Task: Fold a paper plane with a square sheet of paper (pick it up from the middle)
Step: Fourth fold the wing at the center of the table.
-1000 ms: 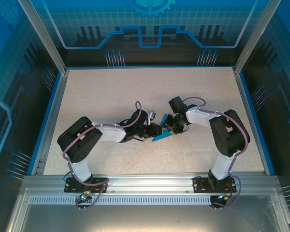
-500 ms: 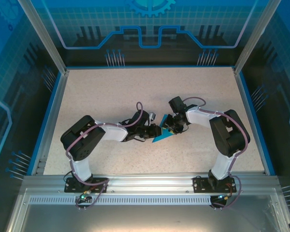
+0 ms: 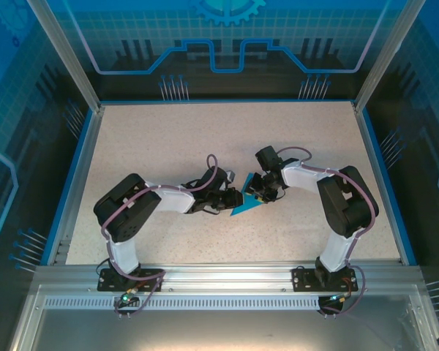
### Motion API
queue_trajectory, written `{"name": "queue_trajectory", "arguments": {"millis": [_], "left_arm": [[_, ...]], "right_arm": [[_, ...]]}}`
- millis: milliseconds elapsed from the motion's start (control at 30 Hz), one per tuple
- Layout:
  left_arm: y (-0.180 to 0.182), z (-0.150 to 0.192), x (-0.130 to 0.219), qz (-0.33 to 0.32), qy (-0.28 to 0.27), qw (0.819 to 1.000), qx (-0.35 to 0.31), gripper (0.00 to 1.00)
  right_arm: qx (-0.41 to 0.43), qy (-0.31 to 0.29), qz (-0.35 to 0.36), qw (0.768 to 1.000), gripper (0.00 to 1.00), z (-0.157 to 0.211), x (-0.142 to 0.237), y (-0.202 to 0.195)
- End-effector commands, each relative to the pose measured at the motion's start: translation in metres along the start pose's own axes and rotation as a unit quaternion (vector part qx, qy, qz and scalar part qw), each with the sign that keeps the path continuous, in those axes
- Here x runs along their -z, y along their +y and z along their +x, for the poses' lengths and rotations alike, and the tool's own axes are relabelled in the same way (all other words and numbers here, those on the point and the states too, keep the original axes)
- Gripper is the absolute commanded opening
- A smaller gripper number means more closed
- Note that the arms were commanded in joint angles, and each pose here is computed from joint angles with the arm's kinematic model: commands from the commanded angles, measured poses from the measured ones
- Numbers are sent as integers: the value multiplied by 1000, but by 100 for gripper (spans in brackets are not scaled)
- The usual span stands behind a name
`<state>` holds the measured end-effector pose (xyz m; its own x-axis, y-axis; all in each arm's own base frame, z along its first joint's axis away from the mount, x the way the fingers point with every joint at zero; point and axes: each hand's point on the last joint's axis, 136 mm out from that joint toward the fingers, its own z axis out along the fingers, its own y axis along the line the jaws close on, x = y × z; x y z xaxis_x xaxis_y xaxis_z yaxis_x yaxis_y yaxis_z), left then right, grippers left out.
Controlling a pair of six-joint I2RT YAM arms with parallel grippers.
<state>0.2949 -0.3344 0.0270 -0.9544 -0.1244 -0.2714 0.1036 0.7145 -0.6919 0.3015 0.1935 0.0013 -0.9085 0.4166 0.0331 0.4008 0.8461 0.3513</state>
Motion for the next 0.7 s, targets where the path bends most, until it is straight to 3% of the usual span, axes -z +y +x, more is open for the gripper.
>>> {"name": "queue_trajectory", "arguments": {"millis": [0, 433, 667], "left_arm": [[5, -1, -6, -19, 2, 1000, -6, 19], [13, 0, -6, -36, 3, 999, -5, 18], [19, 5, -8, -46, 11, 999, -1, 11]], "right_arm": [[-38, 22, 177, 983, 41, 21, -35, -103], [-38, 23, 178, 983, 41, 21, -35, -103], [-38, 22, 172, 984, 41, 19, -34, -99]]}}
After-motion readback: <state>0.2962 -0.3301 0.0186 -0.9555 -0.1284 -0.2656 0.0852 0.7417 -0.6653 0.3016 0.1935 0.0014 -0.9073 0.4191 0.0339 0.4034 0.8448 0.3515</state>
